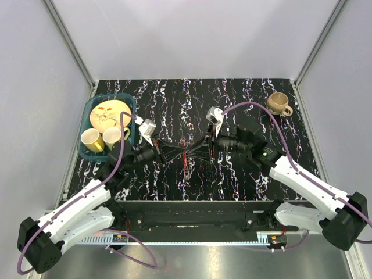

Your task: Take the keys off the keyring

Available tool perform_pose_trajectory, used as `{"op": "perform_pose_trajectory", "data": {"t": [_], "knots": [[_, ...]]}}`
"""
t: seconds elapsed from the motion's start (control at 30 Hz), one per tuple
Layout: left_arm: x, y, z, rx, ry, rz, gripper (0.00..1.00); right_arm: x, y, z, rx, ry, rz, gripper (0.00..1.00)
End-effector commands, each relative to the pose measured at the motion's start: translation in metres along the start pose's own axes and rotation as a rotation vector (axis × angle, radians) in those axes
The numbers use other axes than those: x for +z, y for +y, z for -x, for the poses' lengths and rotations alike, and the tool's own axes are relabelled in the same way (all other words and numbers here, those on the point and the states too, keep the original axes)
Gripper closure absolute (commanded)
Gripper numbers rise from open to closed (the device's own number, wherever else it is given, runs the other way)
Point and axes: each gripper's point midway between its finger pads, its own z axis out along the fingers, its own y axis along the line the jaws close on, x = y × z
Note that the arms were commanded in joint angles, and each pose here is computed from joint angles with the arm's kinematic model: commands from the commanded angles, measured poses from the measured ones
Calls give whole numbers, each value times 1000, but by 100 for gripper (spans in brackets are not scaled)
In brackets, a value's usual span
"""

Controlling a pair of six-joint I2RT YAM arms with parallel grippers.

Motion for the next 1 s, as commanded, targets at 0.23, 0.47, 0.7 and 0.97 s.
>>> {"op": "perform_pose_trajectory", "data": {"t": [0.23, 0.47, 0.7, 0.97], "knots": [[-9, -54, 36, 165, -60, -222, 100, -17, 20, 30, -82, -28, 262, 55], [-11, -58, 38, 165, -66, -235, 100, -15, 34, 31, -37, -62, 383, 61], [-11, -61, 40, 155, -71, -248, 100, -8, 30, 21, 34, -41, 412, 63], [-12, -63, 43, 148, -81, -250, 100, -6, 27, 13, 55, -31, 413, 63]]}}
